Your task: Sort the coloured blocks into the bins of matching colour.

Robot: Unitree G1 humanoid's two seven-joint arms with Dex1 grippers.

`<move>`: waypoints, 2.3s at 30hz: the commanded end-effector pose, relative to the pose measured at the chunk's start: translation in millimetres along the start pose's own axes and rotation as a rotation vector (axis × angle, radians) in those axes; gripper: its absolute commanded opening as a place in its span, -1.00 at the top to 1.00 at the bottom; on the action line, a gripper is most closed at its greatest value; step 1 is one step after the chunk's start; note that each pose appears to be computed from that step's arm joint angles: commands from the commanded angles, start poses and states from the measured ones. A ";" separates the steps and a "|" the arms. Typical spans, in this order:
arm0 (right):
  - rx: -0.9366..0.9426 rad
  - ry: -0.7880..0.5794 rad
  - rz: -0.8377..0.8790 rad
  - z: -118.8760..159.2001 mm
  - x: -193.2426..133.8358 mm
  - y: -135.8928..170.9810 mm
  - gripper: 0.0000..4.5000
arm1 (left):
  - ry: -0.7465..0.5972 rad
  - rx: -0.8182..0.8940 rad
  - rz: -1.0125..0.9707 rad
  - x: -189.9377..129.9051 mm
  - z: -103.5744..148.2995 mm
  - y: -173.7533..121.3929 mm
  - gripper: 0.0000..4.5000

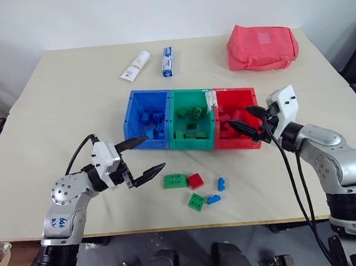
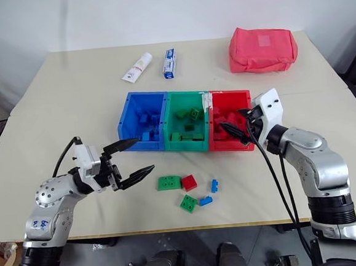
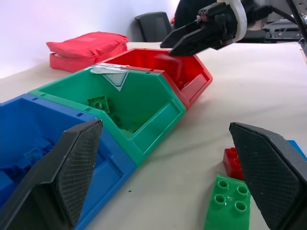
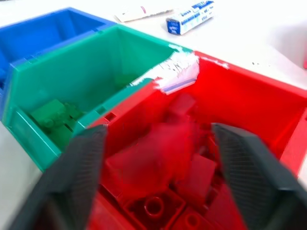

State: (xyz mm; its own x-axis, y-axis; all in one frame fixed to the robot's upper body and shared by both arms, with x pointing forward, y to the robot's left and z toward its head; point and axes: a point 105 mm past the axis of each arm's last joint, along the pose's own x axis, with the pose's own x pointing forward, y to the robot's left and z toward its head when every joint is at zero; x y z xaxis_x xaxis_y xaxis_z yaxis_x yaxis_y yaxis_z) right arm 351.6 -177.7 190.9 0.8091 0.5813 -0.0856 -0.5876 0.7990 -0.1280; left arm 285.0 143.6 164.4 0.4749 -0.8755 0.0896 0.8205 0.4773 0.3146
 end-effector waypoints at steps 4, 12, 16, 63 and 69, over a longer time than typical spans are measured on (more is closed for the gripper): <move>-0.145 -0.077 0.168 15.6 -55.6 1.5 -0.99 | 0.057 0.049 -0.070 -13.4 -3.4 -4.3 -1.00; -0.298 0.188 0.380 -38.0 -114.6 5.9 -0.99 | 0.083 0.084 -0.283 -3.2 -12.1 -28.0 -1.00; -0.294 0.189 0.471 -41.7 -100.7 25.0 -0.99 | 0.090 0.077 -0.327 -2.6 -14.5 -34.0 -1.00; -0.124 -0.143 0.622 73.8 93.5 137.3 0.37 | 0.015 -0.036 0.590 -96.2 -7.4 11.4 -1.00; -0.168 -0.083 0.536 75.0 146.1 146.8 0.37 | 0.041 -0.029 0.567 -98.6 -6.9 7.5 -1.00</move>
State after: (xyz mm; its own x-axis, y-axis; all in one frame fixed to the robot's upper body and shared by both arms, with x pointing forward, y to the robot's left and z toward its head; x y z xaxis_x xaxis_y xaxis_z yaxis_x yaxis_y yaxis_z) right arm 376.7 31.5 230.1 0.3659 0.9238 -0.1125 -0.9177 0.3381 -0.2084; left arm 249.7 234.2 138.2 0.8697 -0.4650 0.1656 0.4400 0.8824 0.1669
